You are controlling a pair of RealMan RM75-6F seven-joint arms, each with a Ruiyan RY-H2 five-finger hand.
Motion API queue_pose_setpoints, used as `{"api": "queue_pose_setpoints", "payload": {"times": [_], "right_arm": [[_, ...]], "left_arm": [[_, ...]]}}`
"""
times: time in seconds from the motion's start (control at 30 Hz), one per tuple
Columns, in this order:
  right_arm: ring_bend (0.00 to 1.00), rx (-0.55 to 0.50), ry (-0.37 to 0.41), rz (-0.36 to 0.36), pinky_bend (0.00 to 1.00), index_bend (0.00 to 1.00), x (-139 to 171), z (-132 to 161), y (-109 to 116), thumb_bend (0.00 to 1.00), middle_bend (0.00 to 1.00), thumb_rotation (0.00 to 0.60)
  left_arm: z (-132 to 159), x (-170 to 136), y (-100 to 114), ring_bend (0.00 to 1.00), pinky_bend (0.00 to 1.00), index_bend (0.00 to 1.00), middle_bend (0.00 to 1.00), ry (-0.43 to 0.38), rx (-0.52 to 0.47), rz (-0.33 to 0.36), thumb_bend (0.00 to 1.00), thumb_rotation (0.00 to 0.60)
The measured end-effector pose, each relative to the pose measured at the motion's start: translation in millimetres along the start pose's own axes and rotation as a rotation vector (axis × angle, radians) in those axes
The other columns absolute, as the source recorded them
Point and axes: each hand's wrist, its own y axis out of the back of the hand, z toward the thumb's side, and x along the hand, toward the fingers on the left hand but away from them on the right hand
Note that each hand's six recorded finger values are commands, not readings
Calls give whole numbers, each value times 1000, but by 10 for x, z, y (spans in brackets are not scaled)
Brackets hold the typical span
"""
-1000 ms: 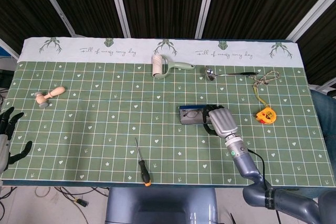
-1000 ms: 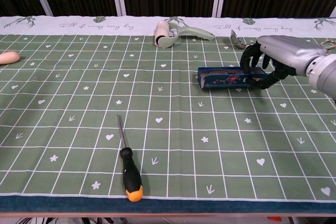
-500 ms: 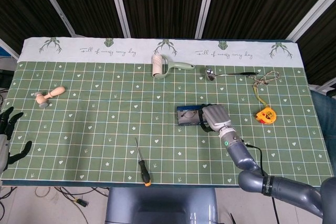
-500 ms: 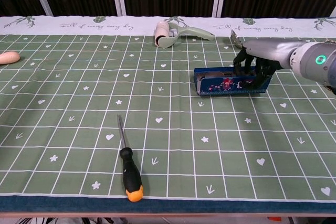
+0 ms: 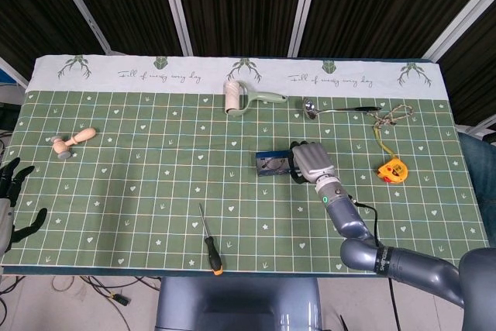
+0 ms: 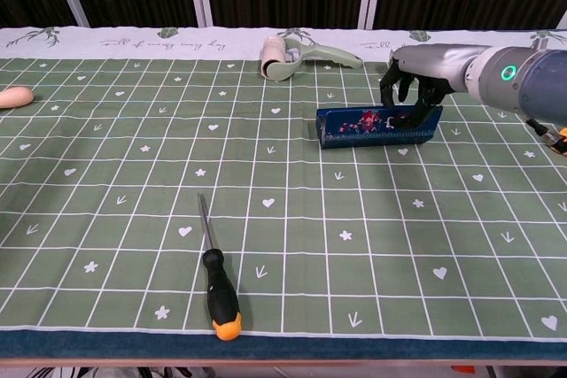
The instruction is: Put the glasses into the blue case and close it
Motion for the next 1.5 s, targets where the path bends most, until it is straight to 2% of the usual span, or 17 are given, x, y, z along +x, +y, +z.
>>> {"api": "queue_pose_setpoints", "payload": {"times": [0.23,1.5], "right_arm": [[209,17,-26,-7,305,692,-117,-4,56,637,235,600],[198,52,-88,-14,305,696,-456,142,225,639,226,600]], "left_arm": [[-3,-6,0,0,0,131,0,-1,0,2,312,600],[-5,-11,9,0,0,132,0,0,-14,1,312,600]]}}
